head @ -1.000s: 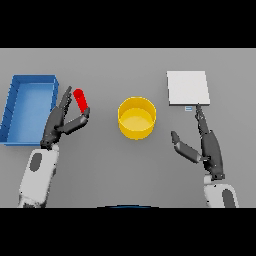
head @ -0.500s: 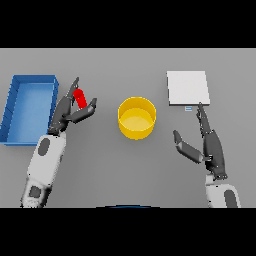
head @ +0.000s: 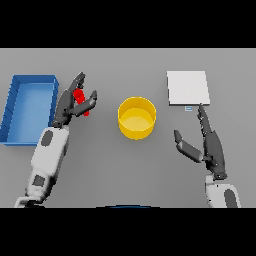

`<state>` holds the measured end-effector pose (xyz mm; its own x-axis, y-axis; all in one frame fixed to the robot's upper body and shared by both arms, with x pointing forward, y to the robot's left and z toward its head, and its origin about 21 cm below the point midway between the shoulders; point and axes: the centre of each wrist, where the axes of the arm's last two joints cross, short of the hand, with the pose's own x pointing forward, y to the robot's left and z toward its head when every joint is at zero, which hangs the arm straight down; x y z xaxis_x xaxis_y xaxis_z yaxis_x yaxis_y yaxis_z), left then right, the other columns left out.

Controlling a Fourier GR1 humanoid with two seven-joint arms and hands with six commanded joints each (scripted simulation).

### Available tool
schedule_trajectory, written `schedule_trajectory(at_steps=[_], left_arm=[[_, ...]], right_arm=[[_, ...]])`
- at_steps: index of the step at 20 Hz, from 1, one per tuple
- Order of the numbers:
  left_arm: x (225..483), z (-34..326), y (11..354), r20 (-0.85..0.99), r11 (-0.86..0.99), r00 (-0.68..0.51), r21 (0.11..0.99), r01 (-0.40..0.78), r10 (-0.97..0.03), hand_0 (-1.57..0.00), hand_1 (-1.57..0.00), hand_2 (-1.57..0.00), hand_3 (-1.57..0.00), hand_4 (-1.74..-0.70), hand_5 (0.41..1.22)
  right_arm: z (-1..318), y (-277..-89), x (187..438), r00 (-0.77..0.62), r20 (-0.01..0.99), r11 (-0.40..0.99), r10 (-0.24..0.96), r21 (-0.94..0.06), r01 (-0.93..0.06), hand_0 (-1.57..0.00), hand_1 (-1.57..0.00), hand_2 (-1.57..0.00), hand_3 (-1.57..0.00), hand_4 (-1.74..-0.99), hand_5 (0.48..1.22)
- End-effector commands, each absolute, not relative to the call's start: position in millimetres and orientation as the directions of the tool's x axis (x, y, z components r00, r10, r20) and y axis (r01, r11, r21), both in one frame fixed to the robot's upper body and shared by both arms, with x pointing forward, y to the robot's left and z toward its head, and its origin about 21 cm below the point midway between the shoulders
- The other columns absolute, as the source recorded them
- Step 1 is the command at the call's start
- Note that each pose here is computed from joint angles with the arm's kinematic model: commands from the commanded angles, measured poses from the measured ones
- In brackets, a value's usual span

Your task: Pick up the red beaker and tilt it to pour out 1 green nut into yellow bowl. Pick up the yellow bowl and place it on the metallic measuring scale.

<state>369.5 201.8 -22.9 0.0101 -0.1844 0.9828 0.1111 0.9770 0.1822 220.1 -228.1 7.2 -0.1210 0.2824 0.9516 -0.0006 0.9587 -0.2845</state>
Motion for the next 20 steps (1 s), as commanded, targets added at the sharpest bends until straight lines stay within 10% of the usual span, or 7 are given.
schedule_trajectory(at_steps=[1, 3, 8, 20], left_arm=[[371.0, -24.1, 201.0, 0.986, 0.981, 0.026, 0.163, 0.103, -0.166, -0.29, -0.33, -0.36, -0.29, -1.45, 0.783], [373.0, -25.4, 196.7, 0.982, 0.981, 0.043, 0.177, 0.082, -0.181, -0.66, -0.70, -0.73, -0.72, -1.50, 0.941], [374.4, -23.4, 194.2, 0.972, 0.965, 0.022, 0.230, 0.122, -0.235, -1.27, -1.29, -1.30, -1.19, -1.54, 1.129], [378.8, 15.3, 183.6, 0.971, 0.974, -0.118, 0.217, 0.069, -0.208, -1.55, -1.55, -1.55, -1.54, -1.72, 1.114]], right_arm=[[9.1, -227.9, 219.9, -0.129, 0.948, 0.957, 0.290, -0.291, 0.007, 0.00, 0.00, 0.00, 0.00, -1.258, 0.644], [10.6, -227.7, 221.2, -0.127, 0.948, 0.956, 0.291, -0.293, 0.003, 0.00, 0.00, 0.00, 0.00, -1.255, 0.644], [8.2, -230.8, 215.8, -0.125, 0.950, 0.957, 0.288, -0.289, 0.007, 0.00, 0.00, 0.00, 0.00, -1.254, 0.644], [9.8, -224.8, 216.8, -0.138, 0.943, 0.953, 0.301, -0.303, 0.010, 0.00, 0.00, 0.00, 0.00, -1.263, 0.654]])
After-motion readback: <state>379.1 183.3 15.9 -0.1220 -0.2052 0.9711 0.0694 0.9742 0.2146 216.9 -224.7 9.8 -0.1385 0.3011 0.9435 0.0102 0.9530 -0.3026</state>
